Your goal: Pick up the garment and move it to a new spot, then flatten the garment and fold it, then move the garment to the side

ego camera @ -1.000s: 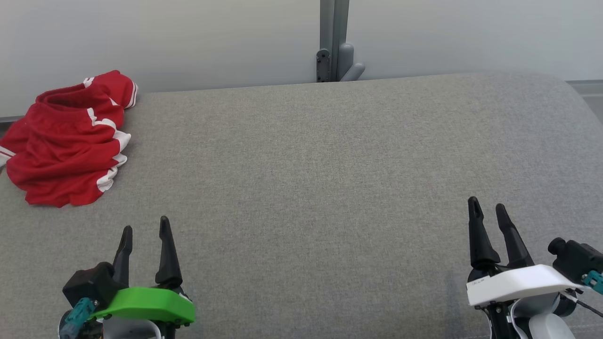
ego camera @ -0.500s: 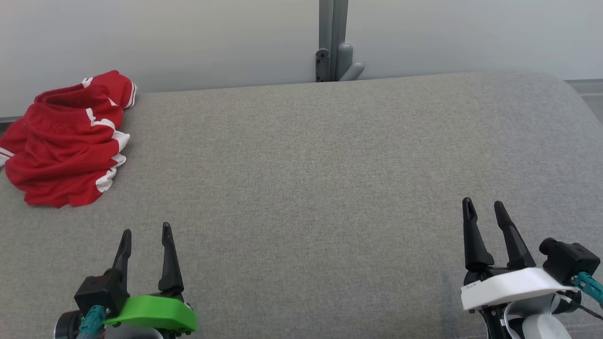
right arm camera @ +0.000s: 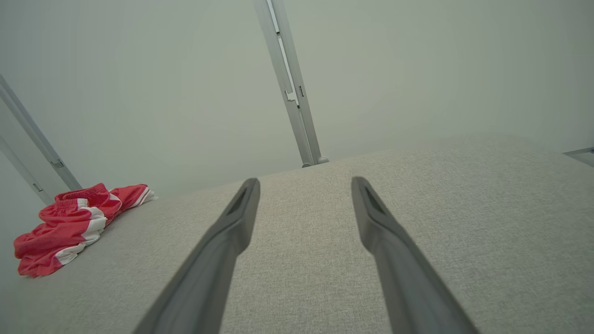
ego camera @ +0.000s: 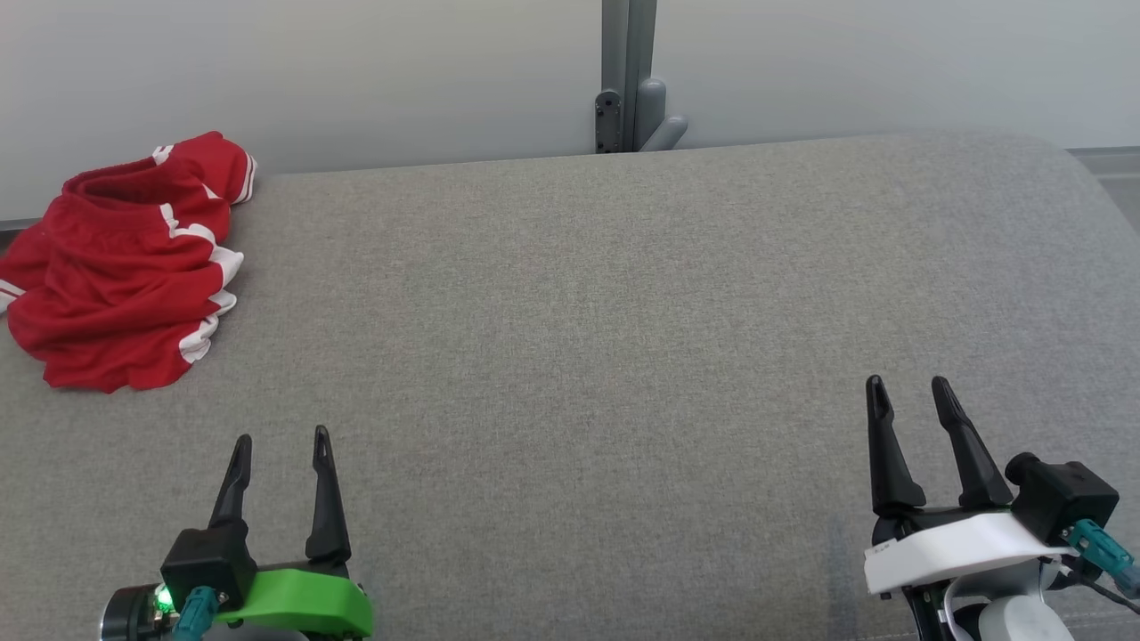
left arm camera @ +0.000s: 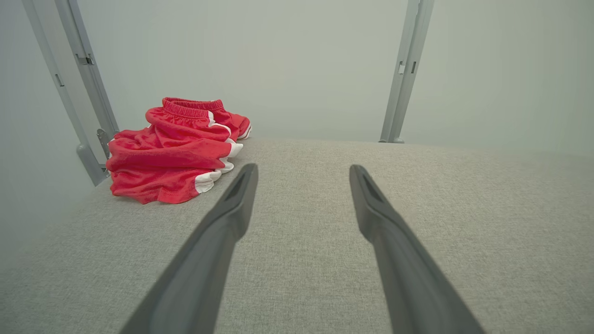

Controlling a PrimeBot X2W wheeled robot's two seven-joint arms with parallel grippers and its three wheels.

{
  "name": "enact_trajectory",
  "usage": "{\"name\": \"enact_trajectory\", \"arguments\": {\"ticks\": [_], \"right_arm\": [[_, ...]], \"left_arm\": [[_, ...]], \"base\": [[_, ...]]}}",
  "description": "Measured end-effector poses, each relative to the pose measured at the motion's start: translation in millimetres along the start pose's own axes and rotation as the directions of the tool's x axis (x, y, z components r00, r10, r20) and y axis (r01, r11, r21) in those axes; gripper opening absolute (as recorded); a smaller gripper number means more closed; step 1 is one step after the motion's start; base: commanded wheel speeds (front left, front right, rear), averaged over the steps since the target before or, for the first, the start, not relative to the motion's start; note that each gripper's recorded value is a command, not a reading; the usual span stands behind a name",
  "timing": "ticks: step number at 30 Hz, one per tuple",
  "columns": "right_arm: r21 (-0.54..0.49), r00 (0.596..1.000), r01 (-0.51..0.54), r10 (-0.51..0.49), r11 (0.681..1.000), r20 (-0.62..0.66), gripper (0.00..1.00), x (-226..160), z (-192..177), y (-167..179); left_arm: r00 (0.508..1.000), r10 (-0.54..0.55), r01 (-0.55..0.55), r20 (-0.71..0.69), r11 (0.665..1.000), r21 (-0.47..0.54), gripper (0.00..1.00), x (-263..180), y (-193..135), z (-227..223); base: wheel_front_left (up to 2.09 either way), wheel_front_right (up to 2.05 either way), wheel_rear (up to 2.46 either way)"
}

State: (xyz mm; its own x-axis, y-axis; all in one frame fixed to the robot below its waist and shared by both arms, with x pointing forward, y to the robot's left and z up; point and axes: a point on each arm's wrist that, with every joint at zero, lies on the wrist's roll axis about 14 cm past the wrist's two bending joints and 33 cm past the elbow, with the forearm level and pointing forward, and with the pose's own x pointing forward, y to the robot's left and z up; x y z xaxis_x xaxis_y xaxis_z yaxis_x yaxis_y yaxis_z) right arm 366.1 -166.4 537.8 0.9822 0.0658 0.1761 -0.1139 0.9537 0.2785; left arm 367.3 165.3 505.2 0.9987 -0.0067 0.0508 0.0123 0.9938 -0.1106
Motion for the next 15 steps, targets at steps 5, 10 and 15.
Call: {"name": "enact_trajectory", "arguments": {"ticks": [5,10,15], "right_arm": [[-0.032,1.000,-0.010,0.010,0.999,-0.001,1.00,-0.5,-1.1,1.9],[-0.063,1.000,-0.022,0.021,0.998,-0.008,1.00,-1.3,-3.7,4.1],[-0.090,0.999,-0.032,0.032,0.995,-0.009,1.00,-1.8,-4.8,6.2]], "left_arm": [[1.000,-0.006,0.006,0.003,1.000,0.027,1.00,-1.5,-0.1,-1.1],[1.000,-0.007,0.007,0.003,1.000,0.021,1.00,-2.7,1.4,-3.2],[1.000,-0.023,0.023,0.001,0.999,0.049,1.00,-3.5,-1.4,-5.8]], "base": [[0.00,0.00,0.00],[0.00,0.00,0.00],[0.00,0.00,0.00]]}}
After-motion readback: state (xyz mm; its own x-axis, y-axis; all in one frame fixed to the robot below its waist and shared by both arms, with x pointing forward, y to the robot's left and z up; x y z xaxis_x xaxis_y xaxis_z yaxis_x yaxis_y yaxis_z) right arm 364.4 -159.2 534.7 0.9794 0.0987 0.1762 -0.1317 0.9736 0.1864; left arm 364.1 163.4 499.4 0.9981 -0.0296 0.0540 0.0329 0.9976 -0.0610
